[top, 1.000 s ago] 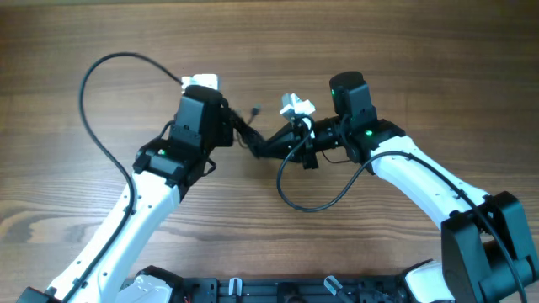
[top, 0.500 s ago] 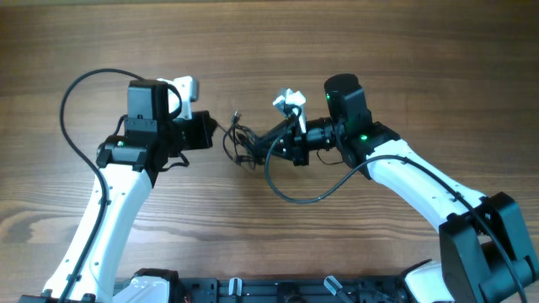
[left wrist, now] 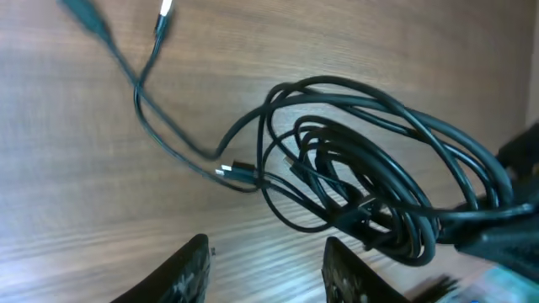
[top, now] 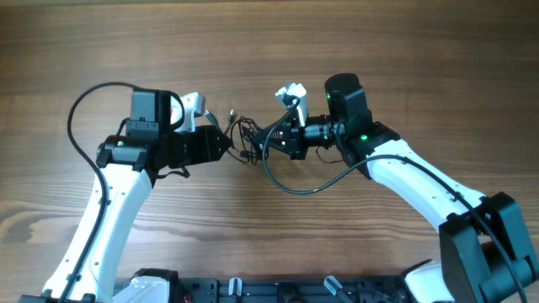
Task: Untangle cables
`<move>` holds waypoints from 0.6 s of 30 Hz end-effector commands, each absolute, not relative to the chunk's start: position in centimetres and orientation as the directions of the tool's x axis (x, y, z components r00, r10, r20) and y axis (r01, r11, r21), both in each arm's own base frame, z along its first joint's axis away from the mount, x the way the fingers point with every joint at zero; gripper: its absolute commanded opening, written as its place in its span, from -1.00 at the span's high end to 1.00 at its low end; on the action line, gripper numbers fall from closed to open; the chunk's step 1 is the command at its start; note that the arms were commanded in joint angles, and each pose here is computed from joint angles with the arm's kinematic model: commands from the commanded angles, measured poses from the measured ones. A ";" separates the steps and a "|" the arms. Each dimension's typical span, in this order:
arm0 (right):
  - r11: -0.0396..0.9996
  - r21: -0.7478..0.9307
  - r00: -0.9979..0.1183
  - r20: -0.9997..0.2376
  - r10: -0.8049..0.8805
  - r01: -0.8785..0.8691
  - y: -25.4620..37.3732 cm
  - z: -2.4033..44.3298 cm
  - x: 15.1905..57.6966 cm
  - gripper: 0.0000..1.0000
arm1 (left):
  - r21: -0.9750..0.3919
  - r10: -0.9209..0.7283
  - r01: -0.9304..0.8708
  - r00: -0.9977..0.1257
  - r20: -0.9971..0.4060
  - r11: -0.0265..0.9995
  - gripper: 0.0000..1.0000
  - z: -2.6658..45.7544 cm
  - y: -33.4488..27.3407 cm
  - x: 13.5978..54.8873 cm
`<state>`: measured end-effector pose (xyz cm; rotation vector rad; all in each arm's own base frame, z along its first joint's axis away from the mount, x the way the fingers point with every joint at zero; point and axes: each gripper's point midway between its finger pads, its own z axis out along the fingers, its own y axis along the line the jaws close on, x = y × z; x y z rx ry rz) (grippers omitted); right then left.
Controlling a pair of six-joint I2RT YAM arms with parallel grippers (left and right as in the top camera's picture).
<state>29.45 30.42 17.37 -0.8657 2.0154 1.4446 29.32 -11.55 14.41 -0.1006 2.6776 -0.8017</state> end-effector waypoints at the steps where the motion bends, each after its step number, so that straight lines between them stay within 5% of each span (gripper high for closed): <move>1: 0.159 0.624 -0.643 -0.739 -0.201 -0.765 30.7 18.8 28.5 0.91 | -0.602 -0.358 -0.220 -0.926 -0.118 0.767 0.06 13.5 -11.9 29.1; 7: 0.089 0.629 -0.632 -0.746 -0.209 -0.772 30.9 19.6 27.5 0.91 | -0.579 -0.442 -0.384 -0.896 0.046 0.719 0.02 10.5 -14.2 29.5; 18: 0.054 0.635 -0.630 -0.745 -0.217 -0.770 30.9 19.9 27.0 0.92 | -0.540 -0.613 -0.539 -0.788 0.052 0.647 -0.15 8.5 -13.7 32.5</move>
